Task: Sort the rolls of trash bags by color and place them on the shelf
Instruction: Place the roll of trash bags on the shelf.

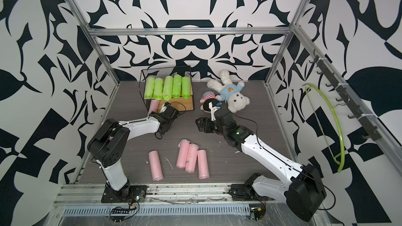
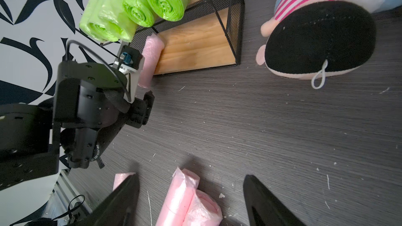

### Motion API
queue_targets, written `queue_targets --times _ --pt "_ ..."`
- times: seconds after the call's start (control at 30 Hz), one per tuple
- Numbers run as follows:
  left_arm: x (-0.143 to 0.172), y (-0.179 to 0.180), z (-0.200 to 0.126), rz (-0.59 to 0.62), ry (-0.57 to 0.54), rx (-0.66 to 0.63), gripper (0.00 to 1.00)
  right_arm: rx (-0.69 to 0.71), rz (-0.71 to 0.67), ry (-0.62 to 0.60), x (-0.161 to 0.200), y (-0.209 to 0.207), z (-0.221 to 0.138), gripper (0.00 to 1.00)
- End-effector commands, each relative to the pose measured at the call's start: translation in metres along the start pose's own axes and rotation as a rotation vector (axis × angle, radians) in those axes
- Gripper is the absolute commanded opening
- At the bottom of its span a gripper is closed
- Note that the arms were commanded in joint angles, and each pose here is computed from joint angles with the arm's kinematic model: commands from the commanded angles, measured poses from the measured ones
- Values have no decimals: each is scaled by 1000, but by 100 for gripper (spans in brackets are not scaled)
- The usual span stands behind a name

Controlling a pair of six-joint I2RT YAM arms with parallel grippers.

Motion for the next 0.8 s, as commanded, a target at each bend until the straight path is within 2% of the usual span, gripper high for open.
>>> queue_targets --times 0.0,0.07,0.17,0.33,0.5,0.77 --pt "16 1 -3 17 58 39 70 -35 2 -47 -9 7 -5 81" --pt "21 3 -6 13 66 47 65 -36 2 -44 -9 6 -4 81" --pt "25 5 -5 22 62 46 52 -31 2 -42 -8 5 -3 81" --pt "23 6 12 51 85 23 33 -35 3 -30 -7 6 2 81" --pt "13 5 27 53 77 18 27 -35 4 -30 -7 6 2 81" --pt "-12 -7 46 65 37 15 24 -27 2 -28 -7 5 0 81"
Point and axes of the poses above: each gripper's point midway between its finger pads, its own z axis out along the fingers, its own y axis along the line the jaws close on, x = y × z, the point moved 4 cm from there along -z, back along the fingers, and after that the axes turned 6 degrees about -z, right-handed, at the moved point
